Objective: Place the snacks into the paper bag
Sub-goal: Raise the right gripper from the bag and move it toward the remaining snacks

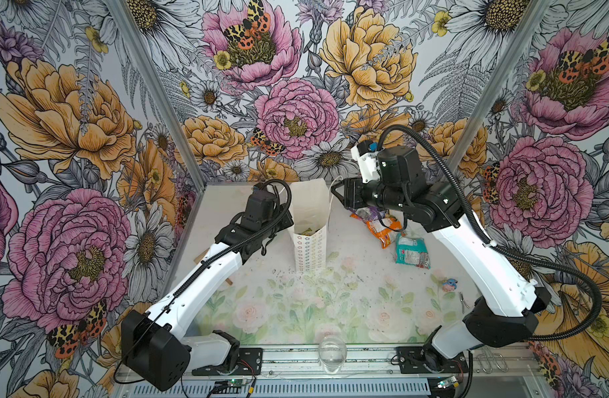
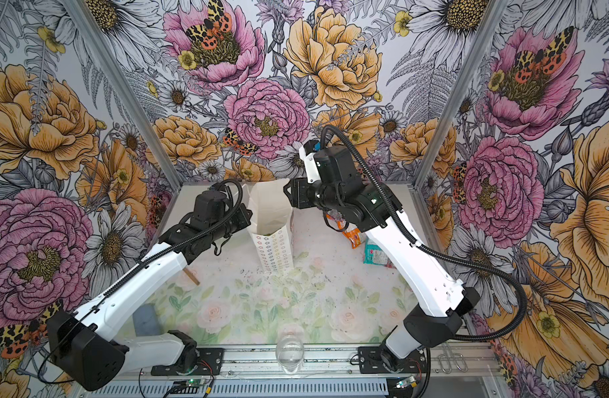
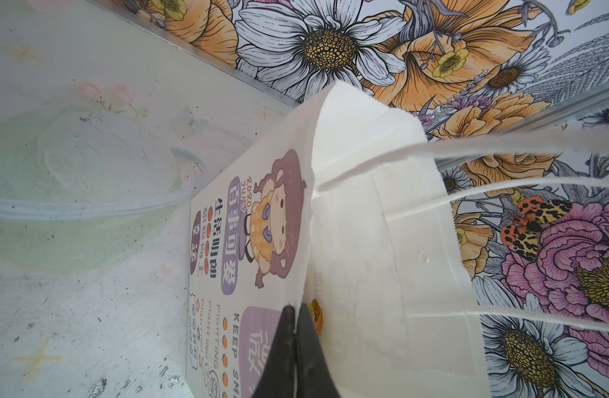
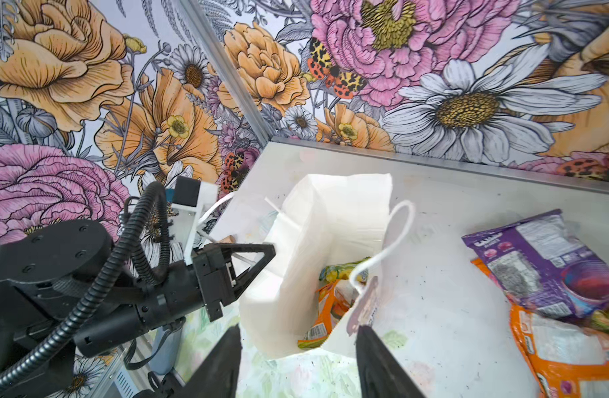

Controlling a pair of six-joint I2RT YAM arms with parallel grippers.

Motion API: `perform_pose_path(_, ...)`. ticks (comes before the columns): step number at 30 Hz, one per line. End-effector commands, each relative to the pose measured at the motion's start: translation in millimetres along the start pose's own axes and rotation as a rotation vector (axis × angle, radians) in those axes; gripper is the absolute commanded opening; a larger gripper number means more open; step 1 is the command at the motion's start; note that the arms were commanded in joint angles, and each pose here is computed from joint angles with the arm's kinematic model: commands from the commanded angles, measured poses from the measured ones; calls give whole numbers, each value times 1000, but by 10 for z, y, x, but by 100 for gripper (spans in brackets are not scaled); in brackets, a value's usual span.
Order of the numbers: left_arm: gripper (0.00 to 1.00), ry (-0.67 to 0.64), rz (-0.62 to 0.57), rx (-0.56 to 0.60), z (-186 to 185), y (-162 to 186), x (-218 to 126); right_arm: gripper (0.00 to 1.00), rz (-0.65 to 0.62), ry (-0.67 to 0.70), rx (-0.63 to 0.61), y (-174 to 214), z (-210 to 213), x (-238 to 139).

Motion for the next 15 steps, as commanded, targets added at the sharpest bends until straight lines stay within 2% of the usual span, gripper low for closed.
perform_pose_path(1, 0, 46, -33, -14, -106, -95, -81, 57, -46, 41, -9, -33, -144, -290)
perform_pose_path(6, 0, 54, -36, -13, -123, -107, -103, 61, -67, 140, 45, 19, -501, -471)
perform_pose_path(11, 0, 53, -41, -13, -123, -115, -118, 69, -70, 236, 169, 137, -899, -584)
perform_pose_path(15, 0, 52, -42, -15, -120, -109, -119, 71, -41, 275, 284, 285, -1185, -556)
Point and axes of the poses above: each gripper's point midway between its finger pads, its own x axis out along the fingers, its own z axis along the line the jaws close on, y = z × x, the point moved 3 cm from there along -x, back along the fingers, and after that the axes turned 6 degrees about -x, right-handed, at the moved point
